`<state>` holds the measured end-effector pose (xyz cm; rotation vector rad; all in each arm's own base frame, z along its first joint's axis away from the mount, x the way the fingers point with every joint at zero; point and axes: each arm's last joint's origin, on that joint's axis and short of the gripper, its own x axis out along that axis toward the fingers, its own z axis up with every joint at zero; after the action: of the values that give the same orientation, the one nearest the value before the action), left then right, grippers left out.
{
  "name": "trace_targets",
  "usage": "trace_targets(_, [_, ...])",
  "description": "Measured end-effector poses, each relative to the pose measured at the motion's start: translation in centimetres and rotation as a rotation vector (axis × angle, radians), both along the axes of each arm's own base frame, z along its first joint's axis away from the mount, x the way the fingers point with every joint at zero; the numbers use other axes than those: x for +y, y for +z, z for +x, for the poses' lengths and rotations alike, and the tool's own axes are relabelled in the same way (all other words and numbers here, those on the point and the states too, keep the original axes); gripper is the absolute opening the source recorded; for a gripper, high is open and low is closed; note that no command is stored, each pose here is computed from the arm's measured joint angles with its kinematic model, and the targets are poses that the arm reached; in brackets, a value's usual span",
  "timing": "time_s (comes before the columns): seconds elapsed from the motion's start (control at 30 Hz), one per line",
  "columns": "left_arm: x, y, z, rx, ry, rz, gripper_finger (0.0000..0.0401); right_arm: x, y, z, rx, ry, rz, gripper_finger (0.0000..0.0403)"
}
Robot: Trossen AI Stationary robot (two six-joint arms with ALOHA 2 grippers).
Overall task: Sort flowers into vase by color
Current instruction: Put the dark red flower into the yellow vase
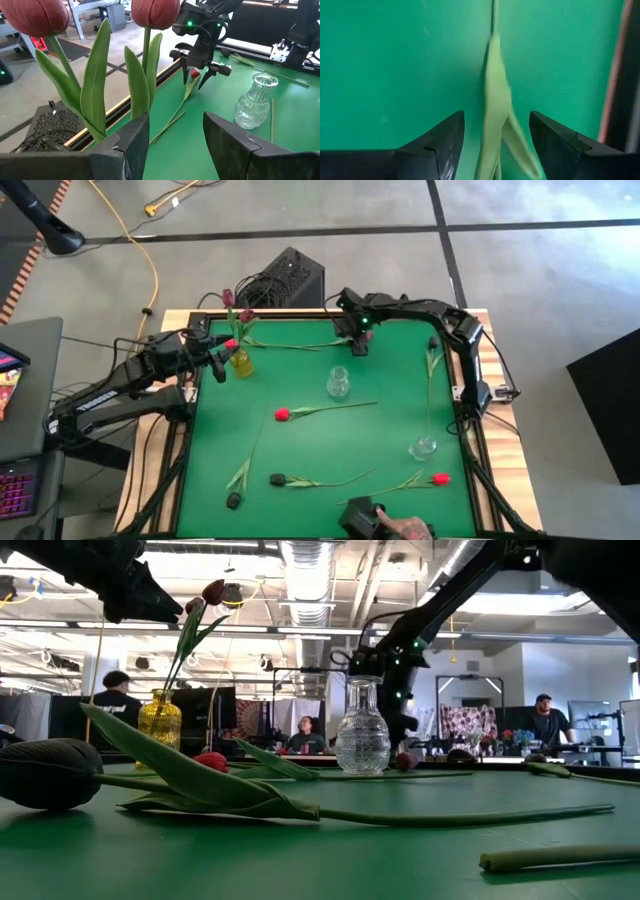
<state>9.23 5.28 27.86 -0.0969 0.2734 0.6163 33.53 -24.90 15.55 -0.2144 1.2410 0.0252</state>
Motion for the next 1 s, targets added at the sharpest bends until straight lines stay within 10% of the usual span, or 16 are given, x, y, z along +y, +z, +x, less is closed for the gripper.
trace_targets(0.3, [-0.1,-0.4,-0.1,0.018,-0.010,-0.040,0.0174,-1.1,-1.0,-1.0,0.076,-0.074,-0.013,0.0228])
trace_targets(0.63, [-0.3,-0.2,0.1,-0.026,-0.091,-0.079,0.0174,-1.2,-0.8,-1.1,0.076,-0.071,-0.017,0.0027])
trace_targets(1.0, [-1.0,1.4,0.8,-0.199,-0.400,-0.065,0.0174,-0.9,4.9,-1.8,0.048,-0.138,-0.092,0.0041])
